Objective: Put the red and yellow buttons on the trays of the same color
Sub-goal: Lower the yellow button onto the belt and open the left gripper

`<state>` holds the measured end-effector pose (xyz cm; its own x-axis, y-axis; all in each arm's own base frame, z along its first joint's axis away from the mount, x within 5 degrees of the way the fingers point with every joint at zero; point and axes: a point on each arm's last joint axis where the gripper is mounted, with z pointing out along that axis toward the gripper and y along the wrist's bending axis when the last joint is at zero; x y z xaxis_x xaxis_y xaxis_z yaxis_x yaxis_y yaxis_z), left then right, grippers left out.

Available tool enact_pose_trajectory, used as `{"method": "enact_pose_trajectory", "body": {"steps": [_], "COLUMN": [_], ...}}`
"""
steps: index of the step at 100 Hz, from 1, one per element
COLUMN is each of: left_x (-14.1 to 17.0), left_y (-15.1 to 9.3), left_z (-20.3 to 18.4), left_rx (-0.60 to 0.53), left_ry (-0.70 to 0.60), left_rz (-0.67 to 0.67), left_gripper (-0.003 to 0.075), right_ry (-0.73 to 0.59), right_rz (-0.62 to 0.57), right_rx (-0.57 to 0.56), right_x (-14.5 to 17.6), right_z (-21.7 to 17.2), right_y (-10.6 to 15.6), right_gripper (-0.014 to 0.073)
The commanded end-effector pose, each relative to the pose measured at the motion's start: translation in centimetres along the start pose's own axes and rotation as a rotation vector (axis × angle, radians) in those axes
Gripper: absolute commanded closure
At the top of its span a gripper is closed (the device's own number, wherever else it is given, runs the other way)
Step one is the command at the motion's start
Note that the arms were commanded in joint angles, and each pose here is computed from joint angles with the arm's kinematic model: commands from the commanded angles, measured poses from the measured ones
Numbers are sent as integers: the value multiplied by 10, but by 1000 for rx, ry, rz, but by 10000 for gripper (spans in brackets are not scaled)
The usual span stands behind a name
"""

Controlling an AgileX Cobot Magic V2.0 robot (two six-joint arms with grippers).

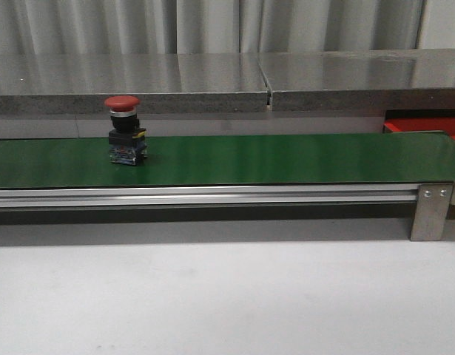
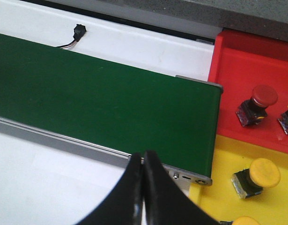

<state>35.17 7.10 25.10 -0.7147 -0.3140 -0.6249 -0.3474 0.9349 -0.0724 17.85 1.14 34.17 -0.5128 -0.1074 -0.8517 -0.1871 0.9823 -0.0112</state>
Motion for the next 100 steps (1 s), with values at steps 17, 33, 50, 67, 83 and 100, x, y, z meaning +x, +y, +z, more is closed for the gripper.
{"method": "enact_pose_trajectory", "body": {"steps": [17, 33, 50, 67, 83, 100], "left_x": [-15, -15, -16, -22, -25, -20], "left_y": [-5, -5, -9, -23, -33, -37], "left_z": [-14, -15, -23, -48, -83, -128], "left_rx": [30, 31, 42, 86, 127, 164], "left_ry": [-105, -104, -126, -213, -290, -353], "left_rz": [1, 6, 14, 57, 75, 91], "left_gripper": [526, 130, 43, 50, 50, 50], "right_ry": [-95, -95, -95, -95, -95, -95], "right_rz": [-13, -13, -13, -13, -13, -13], "right_rx": [24, 24, 24, 24, 24, 24], "right_x": [-13, -13, -13, -13, -13, -13], "right_z": [-7, -7, -7, -7, -7, -7], "right_y": [-1, -1, -1, -1, -1, -1], "right_gripper": [664, 664, 664, 664, 664, 664]}}
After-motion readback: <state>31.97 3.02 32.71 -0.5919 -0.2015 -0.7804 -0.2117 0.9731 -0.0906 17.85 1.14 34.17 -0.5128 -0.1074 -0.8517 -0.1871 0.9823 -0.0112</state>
